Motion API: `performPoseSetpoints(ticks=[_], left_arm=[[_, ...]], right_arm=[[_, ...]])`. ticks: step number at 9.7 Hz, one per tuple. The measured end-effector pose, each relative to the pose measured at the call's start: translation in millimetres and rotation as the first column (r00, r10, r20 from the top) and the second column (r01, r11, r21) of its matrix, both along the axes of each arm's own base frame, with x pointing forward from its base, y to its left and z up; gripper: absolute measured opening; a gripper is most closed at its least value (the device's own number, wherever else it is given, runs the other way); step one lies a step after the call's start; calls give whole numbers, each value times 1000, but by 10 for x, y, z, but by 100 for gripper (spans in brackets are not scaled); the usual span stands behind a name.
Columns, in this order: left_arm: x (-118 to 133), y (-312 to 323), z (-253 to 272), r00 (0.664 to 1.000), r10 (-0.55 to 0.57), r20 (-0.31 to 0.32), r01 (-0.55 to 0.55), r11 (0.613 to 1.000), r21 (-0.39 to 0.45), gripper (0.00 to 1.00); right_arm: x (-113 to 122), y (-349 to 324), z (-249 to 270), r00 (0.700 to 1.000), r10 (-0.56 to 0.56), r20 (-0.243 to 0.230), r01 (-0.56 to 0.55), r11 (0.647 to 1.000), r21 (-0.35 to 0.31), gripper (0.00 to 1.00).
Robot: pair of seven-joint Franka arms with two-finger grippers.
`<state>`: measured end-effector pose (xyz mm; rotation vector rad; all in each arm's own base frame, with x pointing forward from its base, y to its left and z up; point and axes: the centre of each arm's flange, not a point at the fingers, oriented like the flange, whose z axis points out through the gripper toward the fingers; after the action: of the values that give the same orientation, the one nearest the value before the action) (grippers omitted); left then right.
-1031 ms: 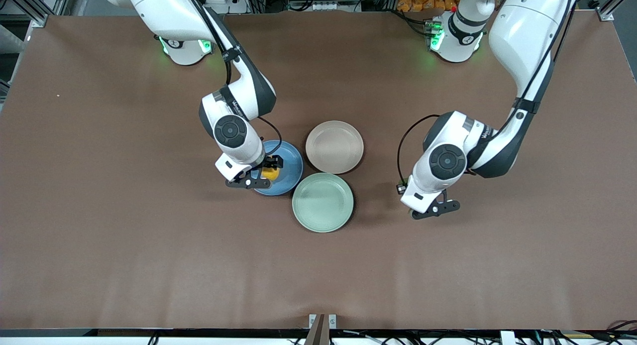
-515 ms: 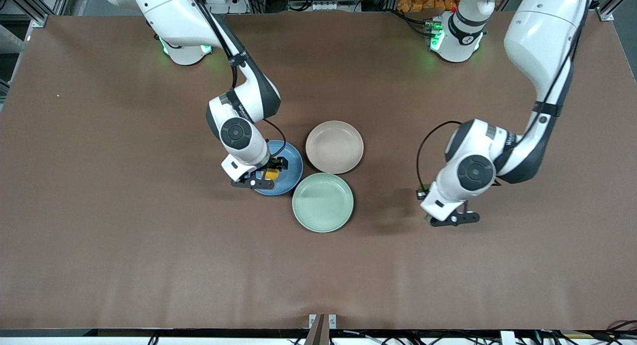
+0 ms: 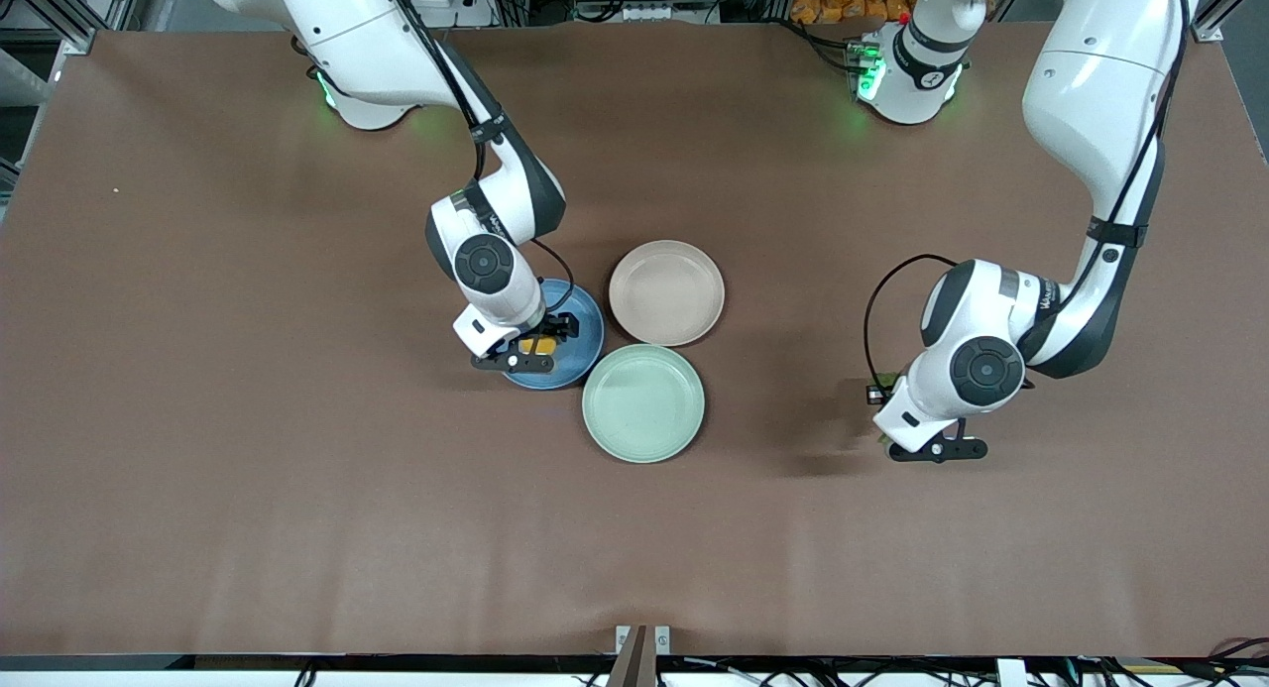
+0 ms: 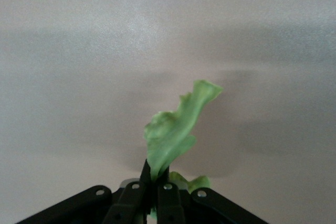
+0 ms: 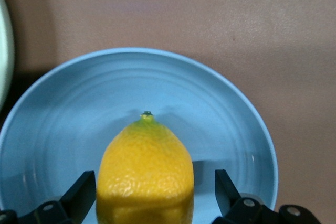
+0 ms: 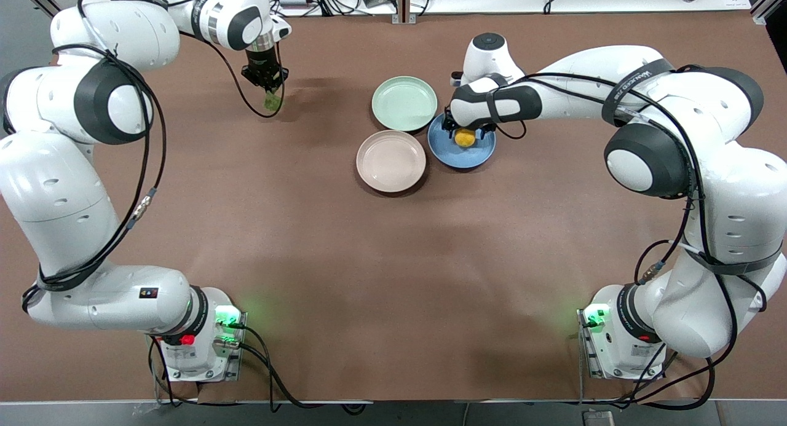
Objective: Pick lemon and lettuce from blue and beige plates
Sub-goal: 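Lower the lettuce beside the green plate and open the left gripper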
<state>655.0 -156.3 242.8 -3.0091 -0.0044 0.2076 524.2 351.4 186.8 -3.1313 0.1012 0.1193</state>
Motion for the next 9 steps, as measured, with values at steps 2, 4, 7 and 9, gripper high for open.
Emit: performPoseSetpoints(ticks=[2, 4, 7, 9], left_arm=[[9, -23, 20, 1000, -8, 4, 8, 1000, -2, 33], [11, -64, 122, 1000, -12, -1, 12, 1000, 4, 63], [-61, -266, 498, 999, -40, 10, 40, 999, 10, 100], [-138, -287, 904, 1000, -10, 13, 10, 1000, 5, 100]], right_arm=[[-24, 31, -53, 1000, -7, 6, 7, 1000, 0, 100], [-30, 33, -116, 1000, -11, 14, 11, 1000, 1, 100], [-30, 40, -123, 1000, -20, 17, 20, 1000, 2, 89], [-22, 59, -89, 999, -46, 21, 46, 999, 5, 70]])
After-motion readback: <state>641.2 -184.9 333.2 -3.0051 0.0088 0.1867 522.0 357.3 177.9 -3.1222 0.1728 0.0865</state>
